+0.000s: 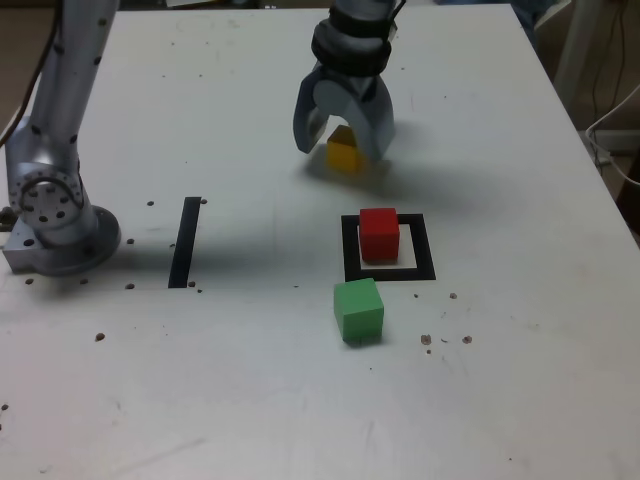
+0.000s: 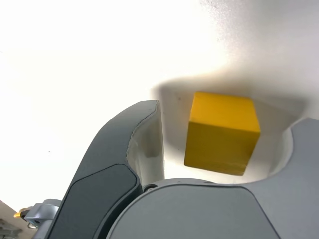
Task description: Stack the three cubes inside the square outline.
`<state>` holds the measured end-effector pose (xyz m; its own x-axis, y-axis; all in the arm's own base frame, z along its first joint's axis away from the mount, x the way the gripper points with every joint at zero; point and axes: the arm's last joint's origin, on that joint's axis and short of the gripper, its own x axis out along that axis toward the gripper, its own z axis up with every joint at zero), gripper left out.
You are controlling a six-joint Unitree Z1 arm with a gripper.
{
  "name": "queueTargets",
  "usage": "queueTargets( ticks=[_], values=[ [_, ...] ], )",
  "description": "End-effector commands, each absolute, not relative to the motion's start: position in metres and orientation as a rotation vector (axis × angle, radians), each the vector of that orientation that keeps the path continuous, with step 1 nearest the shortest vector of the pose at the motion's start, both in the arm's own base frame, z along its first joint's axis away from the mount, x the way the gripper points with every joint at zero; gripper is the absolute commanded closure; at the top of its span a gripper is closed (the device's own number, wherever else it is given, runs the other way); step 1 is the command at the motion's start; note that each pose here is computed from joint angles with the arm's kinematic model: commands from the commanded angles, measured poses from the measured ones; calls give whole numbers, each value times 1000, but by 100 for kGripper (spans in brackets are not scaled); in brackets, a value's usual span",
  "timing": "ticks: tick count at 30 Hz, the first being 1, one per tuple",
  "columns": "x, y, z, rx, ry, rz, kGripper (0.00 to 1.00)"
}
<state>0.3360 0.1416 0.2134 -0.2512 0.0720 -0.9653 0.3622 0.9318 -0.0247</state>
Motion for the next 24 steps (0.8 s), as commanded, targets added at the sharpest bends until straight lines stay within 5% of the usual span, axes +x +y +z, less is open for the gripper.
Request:
queueTargets(
  ticks=[1,5,24],
  values=[
    [338,142,213,333,1815,-273,37],
    [339,143,212,339,1817,-255,53],
    [343,141,218,335,1765,-328,86]
  ],
)
